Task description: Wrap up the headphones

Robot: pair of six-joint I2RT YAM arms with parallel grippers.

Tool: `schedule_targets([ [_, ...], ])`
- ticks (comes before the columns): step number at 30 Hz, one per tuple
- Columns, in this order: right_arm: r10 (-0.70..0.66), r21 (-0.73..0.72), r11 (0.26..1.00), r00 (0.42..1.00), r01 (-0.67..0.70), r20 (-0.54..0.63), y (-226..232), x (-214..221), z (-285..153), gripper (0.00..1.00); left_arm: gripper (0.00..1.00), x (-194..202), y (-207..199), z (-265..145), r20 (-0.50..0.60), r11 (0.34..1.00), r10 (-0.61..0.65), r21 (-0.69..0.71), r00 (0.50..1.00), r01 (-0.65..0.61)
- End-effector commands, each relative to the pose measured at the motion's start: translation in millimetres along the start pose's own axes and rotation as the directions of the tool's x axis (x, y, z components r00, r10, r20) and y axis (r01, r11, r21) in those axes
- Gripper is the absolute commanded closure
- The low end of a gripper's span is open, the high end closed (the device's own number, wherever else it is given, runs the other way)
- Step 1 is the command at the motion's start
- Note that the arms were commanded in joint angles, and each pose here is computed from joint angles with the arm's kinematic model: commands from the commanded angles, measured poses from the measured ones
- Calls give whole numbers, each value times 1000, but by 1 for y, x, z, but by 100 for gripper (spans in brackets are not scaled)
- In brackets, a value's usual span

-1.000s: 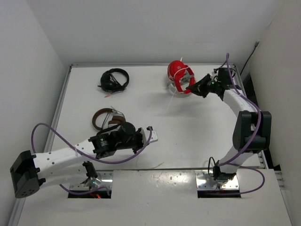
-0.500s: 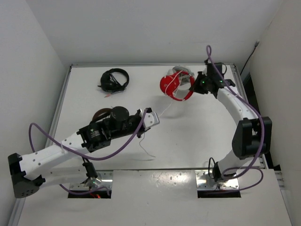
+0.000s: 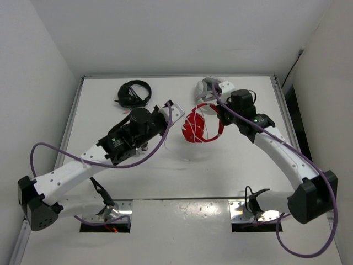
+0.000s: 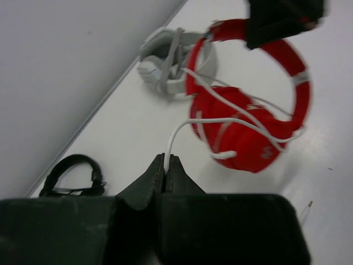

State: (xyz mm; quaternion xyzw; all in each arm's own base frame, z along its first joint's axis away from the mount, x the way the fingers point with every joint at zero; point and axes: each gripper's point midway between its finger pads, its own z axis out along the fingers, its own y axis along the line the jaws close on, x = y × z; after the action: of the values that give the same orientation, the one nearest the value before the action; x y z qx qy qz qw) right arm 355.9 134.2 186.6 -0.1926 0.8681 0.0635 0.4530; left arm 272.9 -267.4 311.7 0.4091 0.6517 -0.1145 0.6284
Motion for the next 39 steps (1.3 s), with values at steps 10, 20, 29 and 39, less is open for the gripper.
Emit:
schedule_targets([
  [10, -214, -186, 956, 973, 228, 91, 45, -5, -39, 100, 100, 8, 100, 36, 17, 958, 32, -285, 999, -26],
  [20, -205, -146, 969, 978, 198, -32, 33, 21, -22, 100, 100, -11, 110, 33, 91, 961, 70, -273, 993, -43],
  [29, -212, -400, 895, 977, 197, 8, 79, 24, -38, 100, 100, 5, 115, 57, 80, 969, -4, -245, 997, 24],
  [39, -22, -576, 817, 1000, 16, -4, 100, -4, -59, 100, 100, 87, 54, 112, -146, 846, -482, 182, 864, 502],
])
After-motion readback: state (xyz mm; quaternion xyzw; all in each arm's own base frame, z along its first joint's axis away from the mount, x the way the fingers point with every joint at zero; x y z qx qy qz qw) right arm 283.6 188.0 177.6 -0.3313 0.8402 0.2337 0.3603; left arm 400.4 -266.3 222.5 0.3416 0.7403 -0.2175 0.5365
